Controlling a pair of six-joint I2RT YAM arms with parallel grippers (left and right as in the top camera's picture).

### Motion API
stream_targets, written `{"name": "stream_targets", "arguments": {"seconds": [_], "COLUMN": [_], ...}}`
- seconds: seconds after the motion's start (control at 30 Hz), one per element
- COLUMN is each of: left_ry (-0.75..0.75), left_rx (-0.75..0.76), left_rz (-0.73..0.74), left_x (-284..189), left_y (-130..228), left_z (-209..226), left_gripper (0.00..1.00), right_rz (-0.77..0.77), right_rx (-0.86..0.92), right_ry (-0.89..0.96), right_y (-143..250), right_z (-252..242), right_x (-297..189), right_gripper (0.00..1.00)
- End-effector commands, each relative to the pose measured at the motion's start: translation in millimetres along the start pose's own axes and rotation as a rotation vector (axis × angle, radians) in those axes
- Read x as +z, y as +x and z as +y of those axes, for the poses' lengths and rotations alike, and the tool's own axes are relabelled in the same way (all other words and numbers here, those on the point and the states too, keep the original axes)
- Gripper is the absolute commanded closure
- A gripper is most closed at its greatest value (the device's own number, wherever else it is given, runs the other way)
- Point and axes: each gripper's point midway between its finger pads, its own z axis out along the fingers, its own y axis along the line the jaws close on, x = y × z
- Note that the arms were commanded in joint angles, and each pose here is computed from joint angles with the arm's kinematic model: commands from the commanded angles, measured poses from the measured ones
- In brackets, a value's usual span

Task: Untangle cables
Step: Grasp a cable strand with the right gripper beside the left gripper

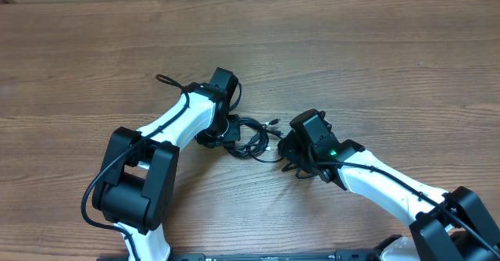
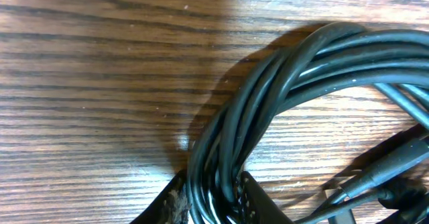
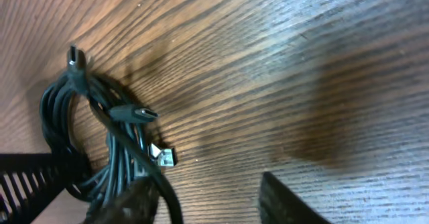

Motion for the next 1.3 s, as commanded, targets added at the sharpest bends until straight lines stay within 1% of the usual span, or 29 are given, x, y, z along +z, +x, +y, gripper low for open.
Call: {"name": "stream_targets", "arguments": {"seconds": [0.0,0.03,0.13,0.4,0.43,0.57,0.73,1.07,1.27], "left_ry": [-0.005,-0.005,-0.006,-0.006,-0.006,-0.006,-0.006,-0.006,-0.006], "left_rx": [-0.011,-0.010,-0.006,-0.006,-0.006,-0.006,-0.006,-0.006,-0.006], "left_rz": [0.079,0.079,0.079,0.079,0.080,0.080,0.080,0.080,0.079], "left_x": [20.9,20.9,21.2,21.2,21.3,21.3,21.3,21.4,21.4], "left_y": [20.0,20.1,20.7,20.7,20.8,20.9,20.9,20.9,20.7], "left_z": [4.4,4.2,3.4,3.3,3.3,3.4,3.4,3.4,3.3], "left_gripper": [0.76,0.76,0.76,0.76,0.77,0.77,0.77,0.78,0.78], "right_rz": [0.004,0.004,0.004,0.005,0.005,0.011,0.012,0.022,0.028], "right_rx": [-0.001,-0.001,-0.001,0.000,-0.001,-0.001,-0.001,-0.001,-0.001], "right_ry": [0.005,0.006,0.006,0.005,0.005,0.002,0.002,-0.003,-0.006], "right_y": [2.8,2.9,2.9,3.0,3.0,4.1,4.2,6.0,7.0], "right_z": [-2.4,-2.4,-2.4,-2.4,-2.4,-1.8,-1.8,-0.9,-0.4], "right_x": [1.8,1.8,1.8,1.8,1.8,1.8,1.8,1.8,1.8], "right_gripper": [0.65,0.68,0.73,0.77,0.80,0.83,0.91,0.96,0.96]}}
